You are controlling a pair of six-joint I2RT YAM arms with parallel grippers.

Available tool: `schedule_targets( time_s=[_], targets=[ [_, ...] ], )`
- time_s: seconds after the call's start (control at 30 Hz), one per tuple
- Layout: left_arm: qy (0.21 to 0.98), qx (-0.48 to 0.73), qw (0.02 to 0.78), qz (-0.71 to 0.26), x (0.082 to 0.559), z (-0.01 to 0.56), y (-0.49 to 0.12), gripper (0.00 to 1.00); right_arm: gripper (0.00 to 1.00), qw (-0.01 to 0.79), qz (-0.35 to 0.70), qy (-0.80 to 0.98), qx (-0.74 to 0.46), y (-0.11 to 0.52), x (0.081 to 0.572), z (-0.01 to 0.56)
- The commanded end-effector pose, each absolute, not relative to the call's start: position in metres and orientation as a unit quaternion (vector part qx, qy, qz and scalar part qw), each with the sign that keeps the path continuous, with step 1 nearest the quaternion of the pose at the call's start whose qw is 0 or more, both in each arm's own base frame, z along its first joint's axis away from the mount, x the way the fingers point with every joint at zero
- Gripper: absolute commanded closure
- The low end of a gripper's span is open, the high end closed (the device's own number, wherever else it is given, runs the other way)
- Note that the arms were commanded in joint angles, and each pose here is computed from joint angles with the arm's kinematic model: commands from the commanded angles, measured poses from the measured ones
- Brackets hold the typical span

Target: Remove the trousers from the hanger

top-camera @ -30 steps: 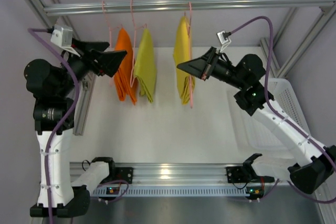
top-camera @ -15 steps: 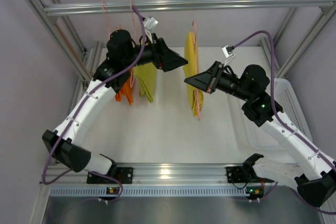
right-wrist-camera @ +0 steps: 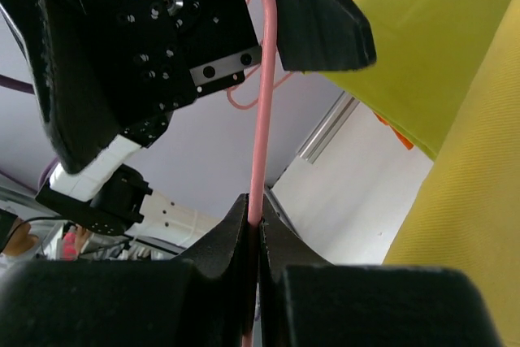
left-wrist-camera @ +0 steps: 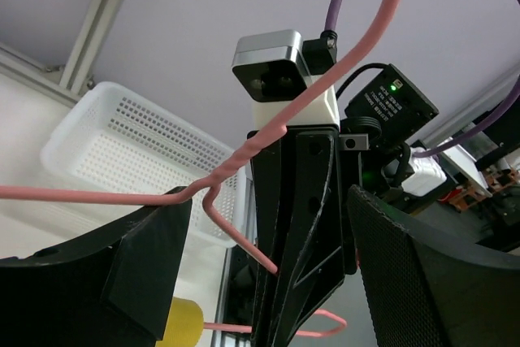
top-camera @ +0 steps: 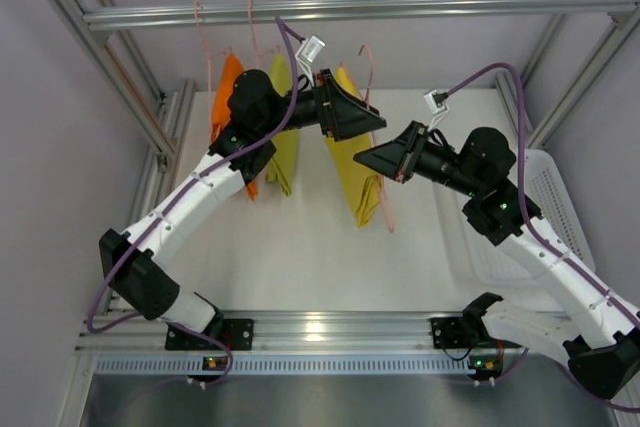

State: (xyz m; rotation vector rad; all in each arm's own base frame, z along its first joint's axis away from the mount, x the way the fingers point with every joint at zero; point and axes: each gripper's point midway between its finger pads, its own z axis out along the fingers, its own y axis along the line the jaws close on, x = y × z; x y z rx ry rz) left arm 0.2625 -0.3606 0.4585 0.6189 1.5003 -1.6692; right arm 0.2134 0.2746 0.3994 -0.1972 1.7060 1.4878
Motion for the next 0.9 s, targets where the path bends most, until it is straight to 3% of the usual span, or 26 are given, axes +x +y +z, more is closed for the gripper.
schedule_targets(
  time_s=[0.0,0.47,0.67,0.8,0.87],
  targets=[
    [0.569,0.244,0.402,-0.675,0.261,0.464,-0.367,0.18,1.00,0.542,0.613,0.558,-0.141,0.261,0.202,0.480],
    [0.601,0.091,0.408,-0.681,0.288,0.470,-0.356,0.39,1.00,0.529,0.597,0.602,-0.036,0.259,0.241,0.468],
    [0.598,0.081,0.403,-0.688,0.295,0.479,-0.361,0.61,1.00,0.524,0.604,0.600,-0.039,0.264,0.243,0.468],
    [0.591,0.087,0.403,-0.694,0.293,0.485,-0.363,0.81,1.00,0.530,0.597,0.601,-0.042,0.262,0.243,0.464],
    [0.589,0.091,0.406,-0.693,0.293,0.486,-0.363,0.97,1.00,0.530,0.597,0.601,-0.047,0.261,0.240,0.461]
  ],
)
